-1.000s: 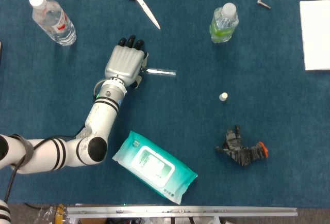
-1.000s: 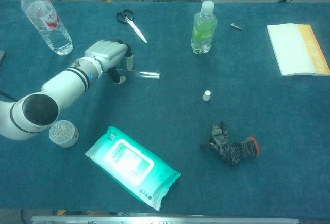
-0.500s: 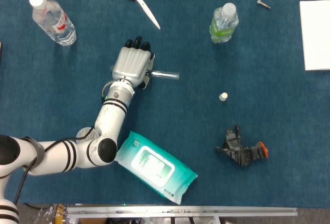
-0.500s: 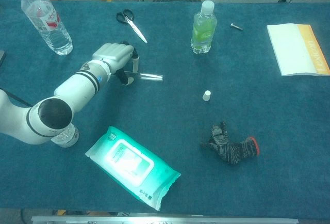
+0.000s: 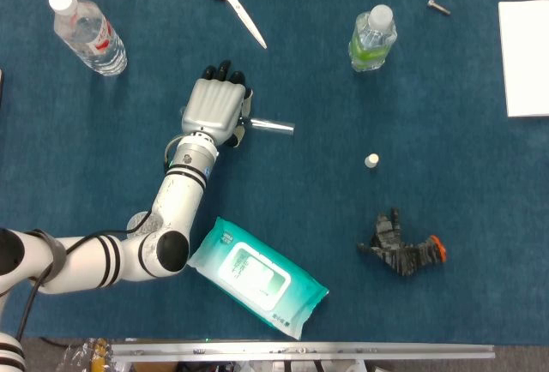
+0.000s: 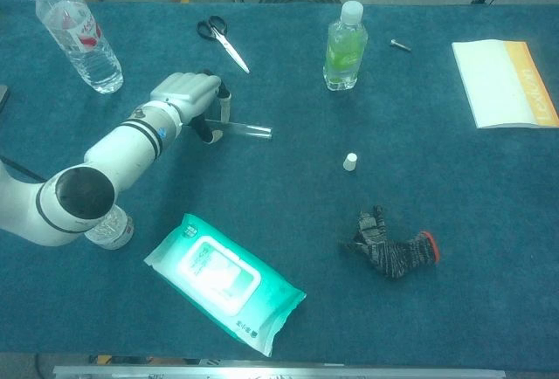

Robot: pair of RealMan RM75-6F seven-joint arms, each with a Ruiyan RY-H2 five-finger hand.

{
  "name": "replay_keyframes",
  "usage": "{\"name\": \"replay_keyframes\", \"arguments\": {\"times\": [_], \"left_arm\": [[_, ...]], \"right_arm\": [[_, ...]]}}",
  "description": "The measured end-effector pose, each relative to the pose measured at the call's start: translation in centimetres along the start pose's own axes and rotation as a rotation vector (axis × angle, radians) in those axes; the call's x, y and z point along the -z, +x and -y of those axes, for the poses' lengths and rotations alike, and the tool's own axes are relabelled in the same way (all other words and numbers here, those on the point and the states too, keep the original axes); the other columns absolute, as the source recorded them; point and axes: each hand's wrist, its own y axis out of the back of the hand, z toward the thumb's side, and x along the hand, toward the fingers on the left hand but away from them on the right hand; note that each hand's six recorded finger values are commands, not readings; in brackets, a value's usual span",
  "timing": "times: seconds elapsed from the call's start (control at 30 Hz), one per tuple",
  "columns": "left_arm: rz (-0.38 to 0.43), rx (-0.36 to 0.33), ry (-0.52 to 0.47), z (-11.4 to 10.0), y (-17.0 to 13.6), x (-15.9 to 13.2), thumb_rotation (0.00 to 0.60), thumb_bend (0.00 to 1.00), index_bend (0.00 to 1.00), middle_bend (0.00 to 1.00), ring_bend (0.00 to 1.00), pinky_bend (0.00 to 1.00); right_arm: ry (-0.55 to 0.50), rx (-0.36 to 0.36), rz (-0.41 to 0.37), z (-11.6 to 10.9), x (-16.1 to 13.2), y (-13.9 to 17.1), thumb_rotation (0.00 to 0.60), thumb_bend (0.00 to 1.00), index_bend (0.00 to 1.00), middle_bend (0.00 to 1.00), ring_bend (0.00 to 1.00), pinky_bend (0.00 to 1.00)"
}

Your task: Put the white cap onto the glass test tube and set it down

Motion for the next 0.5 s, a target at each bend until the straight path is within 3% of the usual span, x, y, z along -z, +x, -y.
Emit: {"name": "replay_keyframes", "arguments": {"times": [0.27, 0.5], "left_arm": [[0.036, -0.026, -0.053, -1.6, -1.8, 0.5, 0.600, 0.34, 0.50, 0.20, 0.04, 0.09], [0.047, -0.062, -0.139, -3.8, -4.2, 2.9, 0.600, 0.34, 0.50, 0.24, 0.09, 0.13]], "right_arm": [[-0.002, -0.013, -0.011, 0.5, -0.3, -0.2, 0.600, 0.51, 0.37, 0.40, 0.31, 0.45], [-0.010, -0.030, -0.024, 1.3, -0.7, -0.7, 0.600, 0.51, 0.37, 0.40, 0.31, 0.45]]}}
